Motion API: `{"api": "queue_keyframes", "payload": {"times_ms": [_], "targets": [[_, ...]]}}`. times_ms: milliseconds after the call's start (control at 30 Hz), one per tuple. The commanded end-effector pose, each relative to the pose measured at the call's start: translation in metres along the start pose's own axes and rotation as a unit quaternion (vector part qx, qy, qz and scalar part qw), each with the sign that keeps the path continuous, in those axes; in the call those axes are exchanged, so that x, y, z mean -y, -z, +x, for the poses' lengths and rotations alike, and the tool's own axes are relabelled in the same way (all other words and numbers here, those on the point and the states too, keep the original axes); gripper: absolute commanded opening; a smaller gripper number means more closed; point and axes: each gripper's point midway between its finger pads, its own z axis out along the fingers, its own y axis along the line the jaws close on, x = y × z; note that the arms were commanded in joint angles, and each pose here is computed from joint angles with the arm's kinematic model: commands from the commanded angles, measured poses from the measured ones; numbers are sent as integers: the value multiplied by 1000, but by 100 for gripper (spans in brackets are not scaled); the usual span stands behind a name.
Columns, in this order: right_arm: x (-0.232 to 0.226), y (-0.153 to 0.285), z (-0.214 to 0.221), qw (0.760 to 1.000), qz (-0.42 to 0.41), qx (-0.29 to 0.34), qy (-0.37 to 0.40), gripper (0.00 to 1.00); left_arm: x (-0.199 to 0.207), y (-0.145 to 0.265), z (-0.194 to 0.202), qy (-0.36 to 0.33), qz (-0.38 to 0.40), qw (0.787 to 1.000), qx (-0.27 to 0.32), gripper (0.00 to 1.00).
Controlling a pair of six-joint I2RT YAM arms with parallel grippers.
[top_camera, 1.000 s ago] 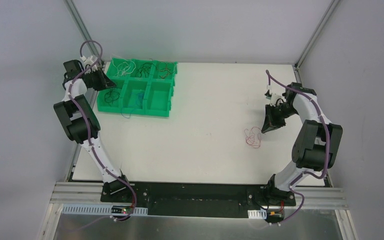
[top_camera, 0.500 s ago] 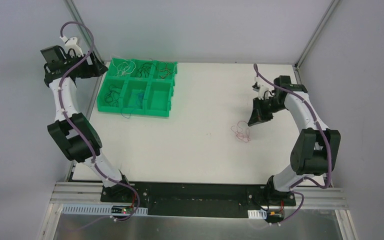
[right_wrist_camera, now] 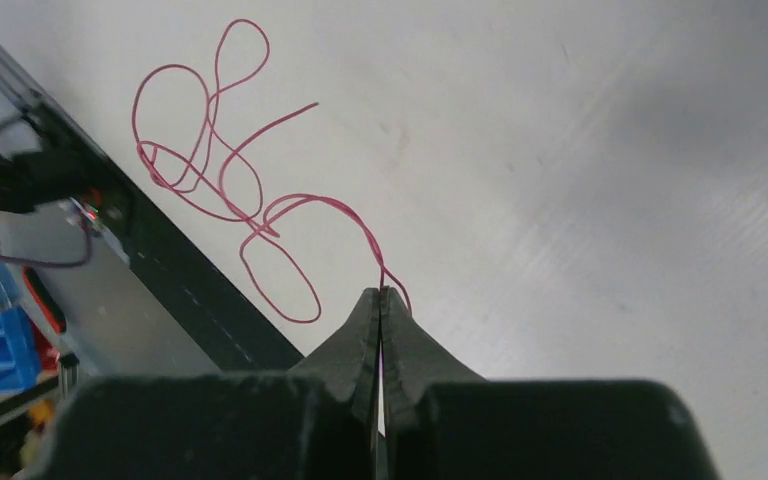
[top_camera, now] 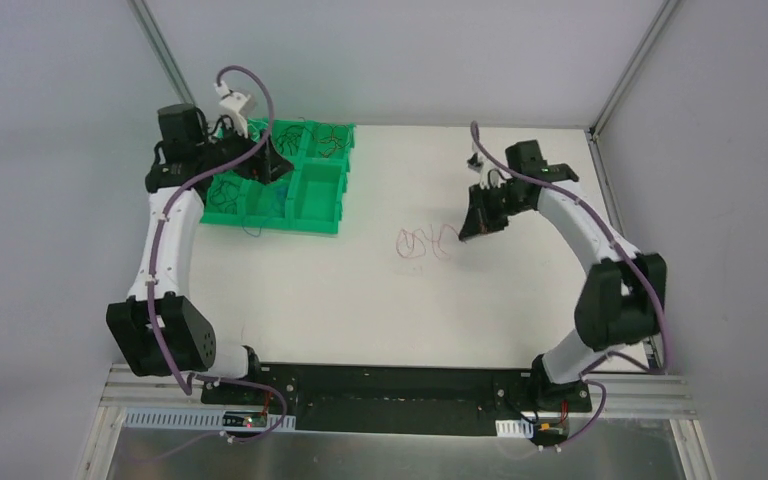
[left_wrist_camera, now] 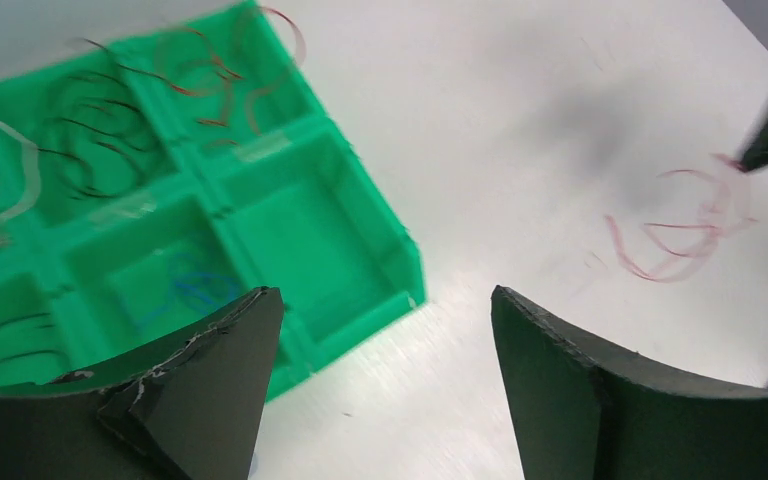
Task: Untangle the cables
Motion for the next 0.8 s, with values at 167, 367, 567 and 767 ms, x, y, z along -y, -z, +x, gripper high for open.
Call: {"api": "queue_keyframes", "payload": {"times_ms": [167, 367, 567, 767], "targets": [[76, -44, 120, 972, 62, -220, -56, 0, 141, -48, 118, 53, 162, 976, -133, 76], [80, -48, 128, 971, 69, -221, -63, 0, 189, -102, 172, 119, 198, 957, -178, 76], [81, -46, 129, 970, 77, -219, -67, 0, 246, -148, 205, 123, 261, 932, -221, 74], [82, -45, 131, 969, 83, -222, -70, 0, 305, -164, 234, 115, 327, 908, -234, 76]]}}
